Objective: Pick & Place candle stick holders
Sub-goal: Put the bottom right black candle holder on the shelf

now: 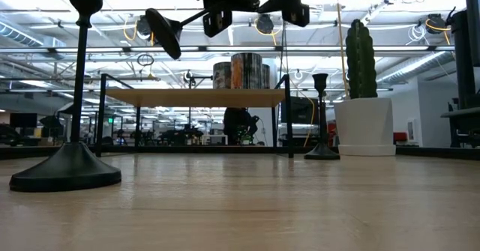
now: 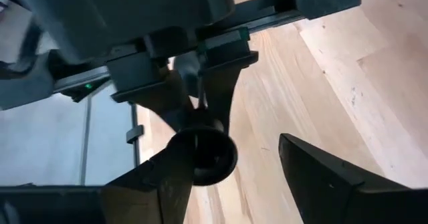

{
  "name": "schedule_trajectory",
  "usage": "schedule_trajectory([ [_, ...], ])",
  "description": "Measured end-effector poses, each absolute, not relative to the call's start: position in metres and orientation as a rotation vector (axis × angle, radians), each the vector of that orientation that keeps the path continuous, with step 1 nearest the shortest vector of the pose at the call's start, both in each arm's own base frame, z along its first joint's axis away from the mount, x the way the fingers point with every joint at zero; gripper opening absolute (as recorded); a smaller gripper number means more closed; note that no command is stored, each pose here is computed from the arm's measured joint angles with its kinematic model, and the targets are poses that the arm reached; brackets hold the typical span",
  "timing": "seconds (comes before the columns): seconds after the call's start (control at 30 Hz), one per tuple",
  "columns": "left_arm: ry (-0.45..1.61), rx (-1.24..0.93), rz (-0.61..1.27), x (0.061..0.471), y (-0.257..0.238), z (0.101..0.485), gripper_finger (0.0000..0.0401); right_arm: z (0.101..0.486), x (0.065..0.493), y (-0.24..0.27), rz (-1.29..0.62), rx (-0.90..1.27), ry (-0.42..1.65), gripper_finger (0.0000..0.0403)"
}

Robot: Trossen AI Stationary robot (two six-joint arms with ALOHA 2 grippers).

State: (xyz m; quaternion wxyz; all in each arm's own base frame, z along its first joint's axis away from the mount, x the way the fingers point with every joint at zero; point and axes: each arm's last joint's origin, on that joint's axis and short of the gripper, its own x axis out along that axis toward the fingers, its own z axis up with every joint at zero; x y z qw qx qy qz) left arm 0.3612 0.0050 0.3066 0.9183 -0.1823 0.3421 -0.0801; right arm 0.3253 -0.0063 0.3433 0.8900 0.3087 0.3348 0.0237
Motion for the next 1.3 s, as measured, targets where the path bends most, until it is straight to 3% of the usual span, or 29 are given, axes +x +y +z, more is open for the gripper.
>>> schedule_trajectory([
  [0.63, 0.693, -0.362, -0.103, 0.356, 0.007, 0.311, 0.0019, 0.373, 0.284, -0.004, 0.058, 0.648, 0.679, 0.0210],
  [1.0, 0.520, -0.261, 0.231, 0.310, 0.018, 0.364, 0.0019, 0.388, 0.232, 0.003, -0.038, 0.549, 0.646, 0.0209],
  [1.13, 0.435, -0.225, 0.358, 0.291, 0.026, 0.383, 0.0019, 0.378, 0.218, 0.008, -0.046, 0.504, 0.605, 0.0183],
  [1.3, 0.371, -0.171, 0.480, 0.276, 0.039, 0.397, 0.0019, 0.362, 0.204, 0.014, -0.014, 0.456, 0.528, 0.0107],
])
